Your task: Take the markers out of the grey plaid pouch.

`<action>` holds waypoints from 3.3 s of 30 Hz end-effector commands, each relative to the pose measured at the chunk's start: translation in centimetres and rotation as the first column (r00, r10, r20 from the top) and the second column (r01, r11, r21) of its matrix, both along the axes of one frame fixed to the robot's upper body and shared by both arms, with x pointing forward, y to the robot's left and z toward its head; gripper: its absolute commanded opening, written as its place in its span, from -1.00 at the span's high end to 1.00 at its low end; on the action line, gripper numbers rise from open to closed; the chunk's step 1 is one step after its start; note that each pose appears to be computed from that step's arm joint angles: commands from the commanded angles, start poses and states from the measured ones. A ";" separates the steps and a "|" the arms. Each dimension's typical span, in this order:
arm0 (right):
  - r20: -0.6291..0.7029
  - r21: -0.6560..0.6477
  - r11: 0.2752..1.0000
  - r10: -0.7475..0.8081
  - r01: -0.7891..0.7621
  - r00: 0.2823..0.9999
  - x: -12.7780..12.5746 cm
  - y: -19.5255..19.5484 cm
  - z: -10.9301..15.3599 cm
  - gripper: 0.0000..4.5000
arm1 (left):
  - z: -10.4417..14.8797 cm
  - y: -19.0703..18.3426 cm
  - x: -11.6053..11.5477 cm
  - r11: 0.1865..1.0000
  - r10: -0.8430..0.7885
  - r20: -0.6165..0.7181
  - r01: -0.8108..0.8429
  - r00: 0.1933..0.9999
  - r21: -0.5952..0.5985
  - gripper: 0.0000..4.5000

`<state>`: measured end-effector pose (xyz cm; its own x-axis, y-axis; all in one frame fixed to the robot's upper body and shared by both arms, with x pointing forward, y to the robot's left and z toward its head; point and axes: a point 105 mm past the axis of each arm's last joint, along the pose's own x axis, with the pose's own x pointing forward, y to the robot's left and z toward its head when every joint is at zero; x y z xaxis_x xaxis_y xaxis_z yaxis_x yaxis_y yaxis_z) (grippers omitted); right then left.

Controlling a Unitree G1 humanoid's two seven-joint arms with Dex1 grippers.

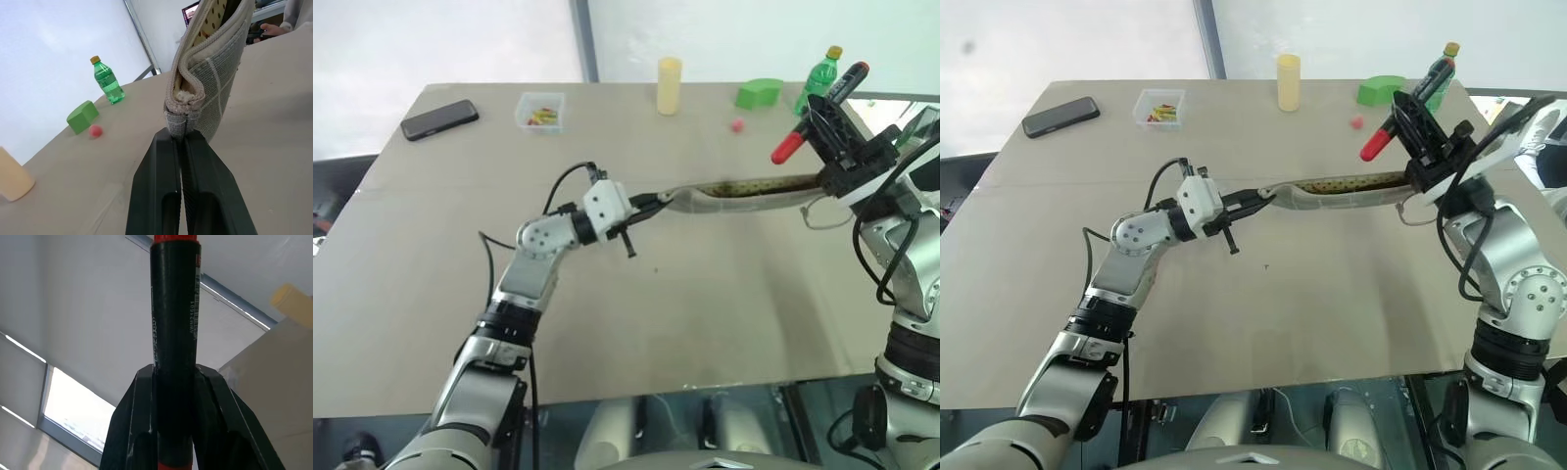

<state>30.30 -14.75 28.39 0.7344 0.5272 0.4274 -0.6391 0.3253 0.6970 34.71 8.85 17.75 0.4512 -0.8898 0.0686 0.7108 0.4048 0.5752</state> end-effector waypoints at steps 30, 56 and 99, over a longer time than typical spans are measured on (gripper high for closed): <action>0.000 -0.960 0.249 -0.448 0.125 0.894 3.2 -9.7 -13.0 0.82 | -2.4 6.0 -0.4 0.978 0.142 0.107 -0.157 0.984 0.139 1.00; 0.173 -0.925 0.342 -0.016 0.168 0.985 -1.5 -3.1 -8.0 -0.99 | -3.1 7.2 -0.8 0.987 0.154 -0.097 -0.157 0.983 -0.026 1.00; 0.325 -0.944 0.101 0.139 0.313 0.936 2.4 9.2 -15.1 -0.90 | -3.2 2.8 -5.8 0.974 -0.213 -0.276 0.183 0.937 -0.130 1.00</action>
